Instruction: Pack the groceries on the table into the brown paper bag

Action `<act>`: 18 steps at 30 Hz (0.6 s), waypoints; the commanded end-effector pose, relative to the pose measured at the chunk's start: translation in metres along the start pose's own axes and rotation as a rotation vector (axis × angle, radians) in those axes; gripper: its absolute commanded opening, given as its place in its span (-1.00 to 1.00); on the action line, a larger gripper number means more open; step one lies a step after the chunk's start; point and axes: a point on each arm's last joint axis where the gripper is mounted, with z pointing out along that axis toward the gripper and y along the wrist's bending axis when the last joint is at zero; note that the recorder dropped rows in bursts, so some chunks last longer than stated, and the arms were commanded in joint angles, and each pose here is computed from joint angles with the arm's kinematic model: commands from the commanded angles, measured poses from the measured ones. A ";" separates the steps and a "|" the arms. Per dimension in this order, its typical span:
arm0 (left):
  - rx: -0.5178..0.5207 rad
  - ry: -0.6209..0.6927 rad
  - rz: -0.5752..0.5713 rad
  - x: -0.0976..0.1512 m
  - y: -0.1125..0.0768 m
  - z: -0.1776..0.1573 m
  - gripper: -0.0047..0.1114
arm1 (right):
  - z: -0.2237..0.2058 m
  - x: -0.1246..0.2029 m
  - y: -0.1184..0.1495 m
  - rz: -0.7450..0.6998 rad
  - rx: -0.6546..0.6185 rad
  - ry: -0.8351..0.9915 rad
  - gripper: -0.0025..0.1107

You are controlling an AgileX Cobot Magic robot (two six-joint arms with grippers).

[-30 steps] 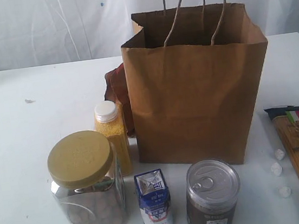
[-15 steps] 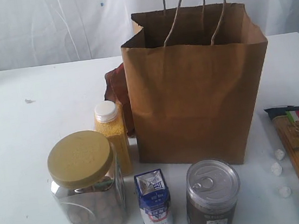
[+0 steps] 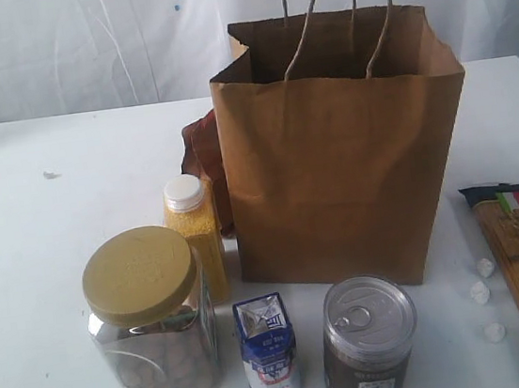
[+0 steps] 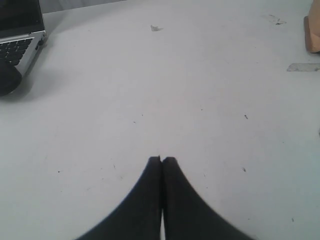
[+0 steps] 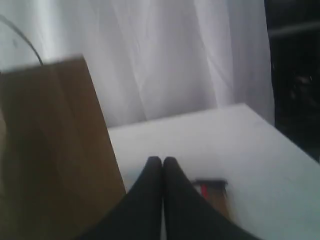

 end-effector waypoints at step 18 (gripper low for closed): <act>-0.164 -0.792 -0.379 -0.061 0.026 -0.028 -0.92 | 0.000 0.006 -0.001 -0.082 0.011 0.068 -0.96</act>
